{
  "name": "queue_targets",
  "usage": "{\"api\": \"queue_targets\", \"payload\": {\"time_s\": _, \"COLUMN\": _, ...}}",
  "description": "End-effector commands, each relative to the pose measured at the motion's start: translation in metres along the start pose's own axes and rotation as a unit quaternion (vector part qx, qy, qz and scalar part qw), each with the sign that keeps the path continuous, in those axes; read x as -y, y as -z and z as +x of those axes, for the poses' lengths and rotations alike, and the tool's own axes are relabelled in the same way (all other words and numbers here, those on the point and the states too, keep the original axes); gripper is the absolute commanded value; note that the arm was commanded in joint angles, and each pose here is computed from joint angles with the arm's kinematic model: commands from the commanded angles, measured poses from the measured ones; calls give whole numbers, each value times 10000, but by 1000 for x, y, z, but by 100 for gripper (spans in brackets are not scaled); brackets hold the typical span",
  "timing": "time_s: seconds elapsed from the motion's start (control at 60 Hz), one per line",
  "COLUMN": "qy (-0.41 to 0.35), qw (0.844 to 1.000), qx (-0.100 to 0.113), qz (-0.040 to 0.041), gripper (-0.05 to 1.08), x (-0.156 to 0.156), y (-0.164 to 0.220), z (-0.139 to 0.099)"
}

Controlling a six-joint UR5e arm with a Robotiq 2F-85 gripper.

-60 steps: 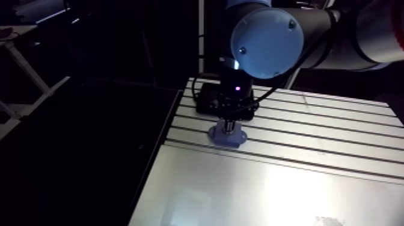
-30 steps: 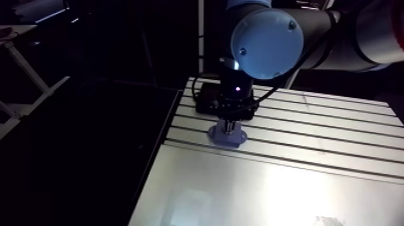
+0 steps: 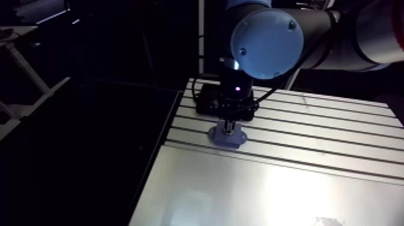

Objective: Pick up the bearing and press it into the housing until flush.

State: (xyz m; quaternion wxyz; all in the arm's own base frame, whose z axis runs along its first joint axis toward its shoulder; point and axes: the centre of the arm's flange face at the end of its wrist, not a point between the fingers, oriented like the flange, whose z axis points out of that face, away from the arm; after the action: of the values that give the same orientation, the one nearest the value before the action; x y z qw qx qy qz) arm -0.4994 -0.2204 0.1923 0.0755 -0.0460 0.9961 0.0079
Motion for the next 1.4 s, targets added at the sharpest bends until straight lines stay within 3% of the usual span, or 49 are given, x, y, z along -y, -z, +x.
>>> {"api": "queue_targets", "payload": {"time_s": 0.017, "qy": 8, "qw": 10000, "qx": -11, "qz": 5, "gripper": 108, "x": 1, "y": 1, "z": -1}}
{"api": "queue_targets", "payload": {"time_s": 1.4, "qy": 78, "qw": 9999, "qx": 63, "qz": -18, "gripper": 108, "x": 2, "y": -6, "z": -7}}
